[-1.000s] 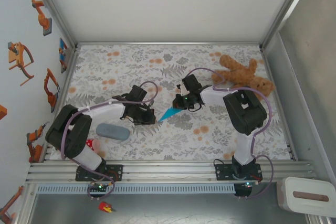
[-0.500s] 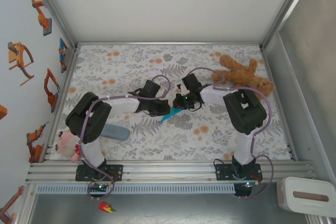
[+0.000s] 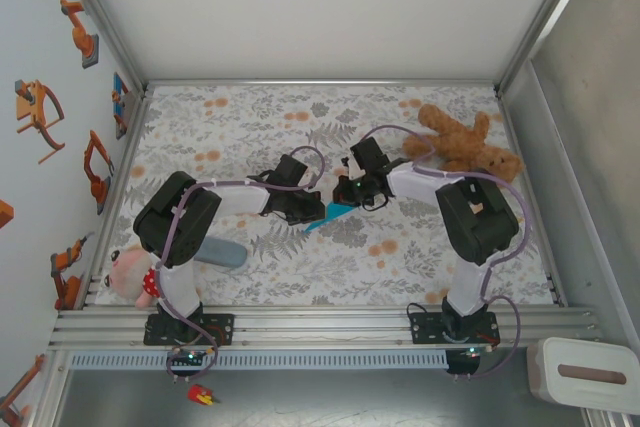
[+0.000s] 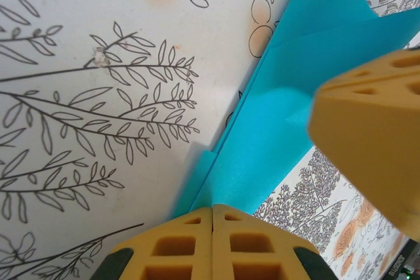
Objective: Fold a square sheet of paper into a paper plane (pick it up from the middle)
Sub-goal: Fold the wing for the fifth time at the center of the table.
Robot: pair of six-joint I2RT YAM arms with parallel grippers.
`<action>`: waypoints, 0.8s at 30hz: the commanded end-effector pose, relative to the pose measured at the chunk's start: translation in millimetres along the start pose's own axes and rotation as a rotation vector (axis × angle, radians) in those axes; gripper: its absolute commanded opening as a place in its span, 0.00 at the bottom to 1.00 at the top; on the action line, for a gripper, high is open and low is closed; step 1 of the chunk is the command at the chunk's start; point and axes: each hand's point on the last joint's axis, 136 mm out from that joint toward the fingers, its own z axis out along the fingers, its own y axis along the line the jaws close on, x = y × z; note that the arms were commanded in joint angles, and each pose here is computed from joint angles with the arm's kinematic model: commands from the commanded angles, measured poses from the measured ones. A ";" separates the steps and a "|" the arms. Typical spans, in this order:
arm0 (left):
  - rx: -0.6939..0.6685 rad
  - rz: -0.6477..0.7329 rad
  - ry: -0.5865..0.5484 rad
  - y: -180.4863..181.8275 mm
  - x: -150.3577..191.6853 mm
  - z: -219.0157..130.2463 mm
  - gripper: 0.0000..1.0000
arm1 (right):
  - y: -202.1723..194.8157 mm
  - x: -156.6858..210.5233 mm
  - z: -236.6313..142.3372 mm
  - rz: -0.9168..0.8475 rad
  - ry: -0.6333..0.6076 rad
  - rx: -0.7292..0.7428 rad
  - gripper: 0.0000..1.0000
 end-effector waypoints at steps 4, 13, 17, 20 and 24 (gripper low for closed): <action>-0.091 -0.063 0.062 26.8 15.9 11.1 0.00 | -11.1 13.0 2.0 0.045 0.010 0.004 0.02; -0.132 -0.076 0.073 33.3 17.7 10.6 0.00 | -13.1 18.9 18.6 0.057 0.057 -0.022 0.02; -0.172 -0.101 0.081 45.2 23.6 10.5 0.00 | -28.6 20.0 23.2 0.076 0.039 0.019 0.02; -0.194 -0.125 0.092 56.2 31.1 11.4 0.00 | -47.0 20.5 23.7 0.100 0.028 0.048 0.01; -0.211 -0.149 0.105 67.2 40.7 10.6 0.00 | -72.0 13.9 14.6 0.152 -0.015 0.052 0.00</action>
